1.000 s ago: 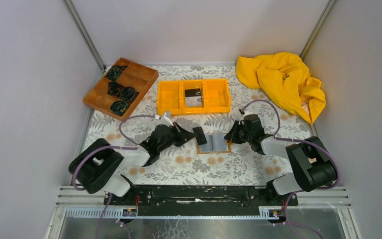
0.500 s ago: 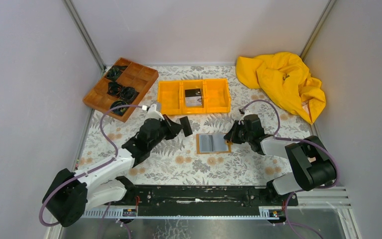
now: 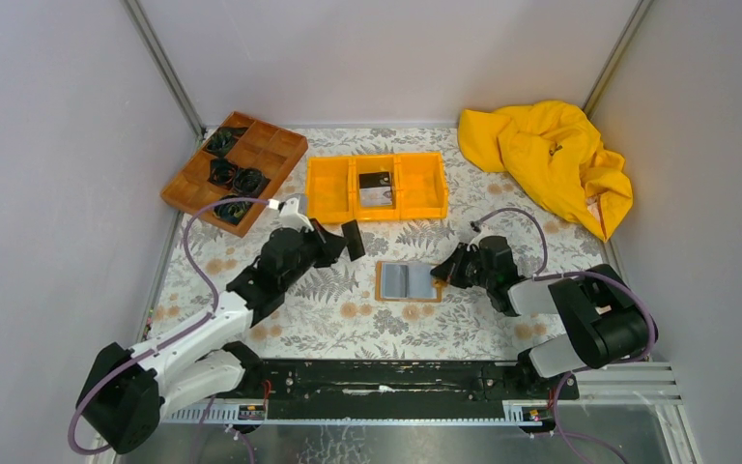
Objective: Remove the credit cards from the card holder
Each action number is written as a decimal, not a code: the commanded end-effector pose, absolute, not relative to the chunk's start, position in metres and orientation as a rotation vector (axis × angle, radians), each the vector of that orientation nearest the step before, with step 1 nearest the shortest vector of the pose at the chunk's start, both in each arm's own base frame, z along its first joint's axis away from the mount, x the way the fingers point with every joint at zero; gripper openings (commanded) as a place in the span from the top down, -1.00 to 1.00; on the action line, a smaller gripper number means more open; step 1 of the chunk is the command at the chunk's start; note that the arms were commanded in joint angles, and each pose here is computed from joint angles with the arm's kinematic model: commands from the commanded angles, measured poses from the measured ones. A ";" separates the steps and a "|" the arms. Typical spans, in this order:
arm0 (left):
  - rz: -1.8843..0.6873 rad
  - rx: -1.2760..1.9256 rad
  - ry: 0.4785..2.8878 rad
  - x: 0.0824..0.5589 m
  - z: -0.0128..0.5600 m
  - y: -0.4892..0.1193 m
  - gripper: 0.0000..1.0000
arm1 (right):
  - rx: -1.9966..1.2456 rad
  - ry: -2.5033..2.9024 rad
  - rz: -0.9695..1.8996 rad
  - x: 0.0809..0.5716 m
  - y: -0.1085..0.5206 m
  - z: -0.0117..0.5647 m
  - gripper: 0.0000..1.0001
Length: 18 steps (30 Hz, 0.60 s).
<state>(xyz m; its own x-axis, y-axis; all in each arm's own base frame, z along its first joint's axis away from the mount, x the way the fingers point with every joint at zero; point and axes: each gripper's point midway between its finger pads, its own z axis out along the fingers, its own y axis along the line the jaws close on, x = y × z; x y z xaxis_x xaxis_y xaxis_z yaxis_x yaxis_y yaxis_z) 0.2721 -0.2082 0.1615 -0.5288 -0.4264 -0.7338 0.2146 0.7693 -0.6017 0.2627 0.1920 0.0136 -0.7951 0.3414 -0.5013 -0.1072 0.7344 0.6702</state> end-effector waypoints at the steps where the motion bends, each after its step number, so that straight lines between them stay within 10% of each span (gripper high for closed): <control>1: -0.831 -0.113 1.929 0.289 0.183 -0.219 1.00 | 0.194 2.274 0.985 0.257 0.194 0.021 1.00; 18: -1.165 0.019 1.822 0.286 0.180 -0.252 1.00 | -0.007 1.942 0.890 0.266 0.179 0.104 0.78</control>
